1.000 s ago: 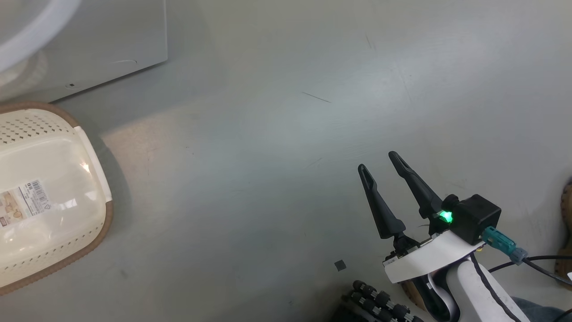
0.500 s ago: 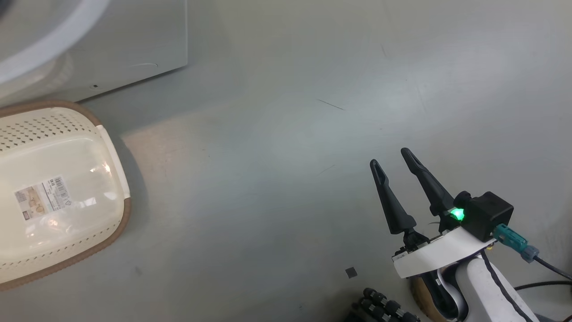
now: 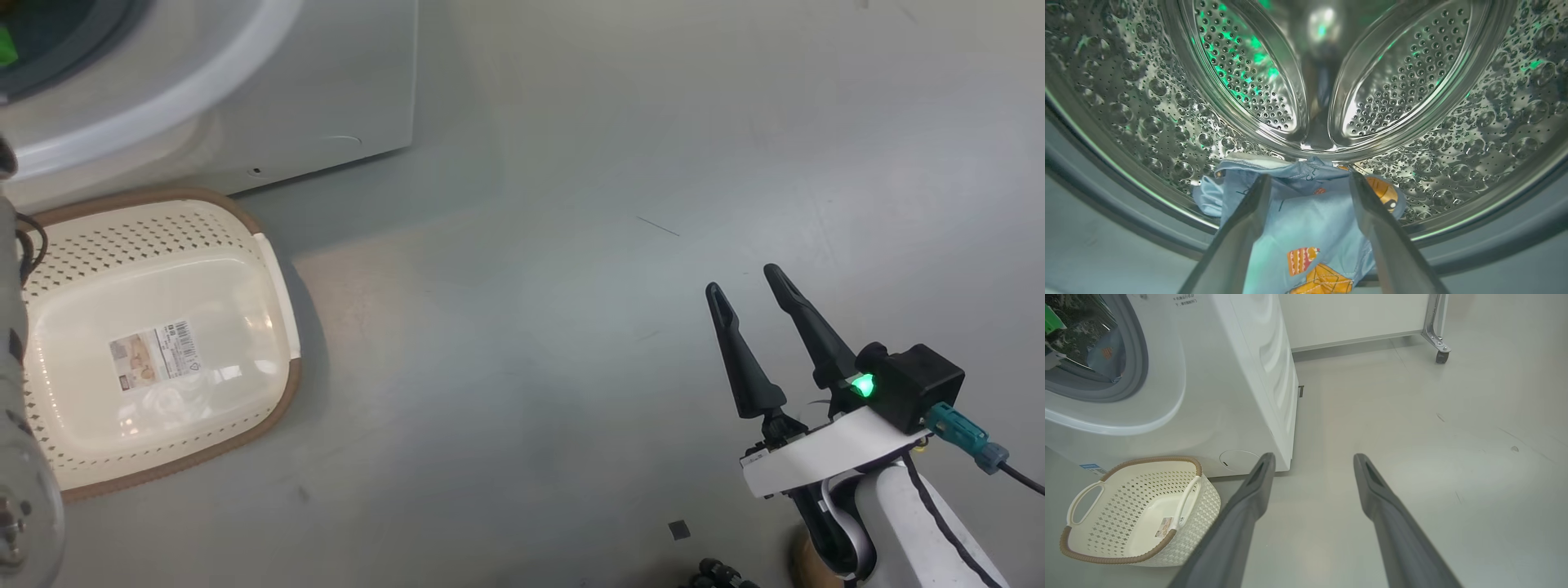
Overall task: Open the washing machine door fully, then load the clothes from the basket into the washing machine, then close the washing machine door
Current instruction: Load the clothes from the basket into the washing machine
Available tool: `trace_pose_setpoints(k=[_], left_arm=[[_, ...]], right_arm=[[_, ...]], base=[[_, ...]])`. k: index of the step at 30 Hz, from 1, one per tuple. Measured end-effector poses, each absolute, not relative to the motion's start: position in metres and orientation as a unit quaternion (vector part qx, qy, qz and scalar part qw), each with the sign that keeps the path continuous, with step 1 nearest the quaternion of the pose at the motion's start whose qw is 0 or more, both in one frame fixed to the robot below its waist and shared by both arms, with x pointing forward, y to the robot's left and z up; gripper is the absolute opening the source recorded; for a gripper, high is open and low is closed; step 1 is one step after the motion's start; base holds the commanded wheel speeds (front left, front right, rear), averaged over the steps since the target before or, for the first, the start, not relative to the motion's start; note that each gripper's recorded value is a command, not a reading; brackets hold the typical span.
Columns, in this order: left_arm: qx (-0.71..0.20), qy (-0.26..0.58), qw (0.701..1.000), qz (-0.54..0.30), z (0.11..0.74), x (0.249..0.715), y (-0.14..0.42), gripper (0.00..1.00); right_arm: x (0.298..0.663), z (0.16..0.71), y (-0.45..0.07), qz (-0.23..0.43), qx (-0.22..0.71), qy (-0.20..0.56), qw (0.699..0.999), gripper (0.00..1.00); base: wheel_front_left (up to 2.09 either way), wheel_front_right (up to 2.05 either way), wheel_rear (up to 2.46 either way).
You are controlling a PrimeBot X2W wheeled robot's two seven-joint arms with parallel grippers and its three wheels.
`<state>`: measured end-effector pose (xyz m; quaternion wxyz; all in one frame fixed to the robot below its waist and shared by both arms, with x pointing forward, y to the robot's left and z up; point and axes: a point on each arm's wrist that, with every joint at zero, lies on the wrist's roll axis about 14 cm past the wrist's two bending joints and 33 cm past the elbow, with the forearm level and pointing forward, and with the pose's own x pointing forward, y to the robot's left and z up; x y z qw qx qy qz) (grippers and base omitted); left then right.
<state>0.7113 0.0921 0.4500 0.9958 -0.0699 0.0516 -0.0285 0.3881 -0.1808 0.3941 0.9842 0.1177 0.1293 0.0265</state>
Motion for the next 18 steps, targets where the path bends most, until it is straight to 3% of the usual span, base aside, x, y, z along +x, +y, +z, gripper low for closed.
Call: trace_pose_setpoints(k=[18], left_arm=[[-0.066,0.066,0.994,-0.052,0.464,0.673,0.089,1.00]], right_arm=[[0.411,0.411,-0.163,0.068,0.121,0.093,0.986,1.00]], base=[[0.00,0.00,0.00]])
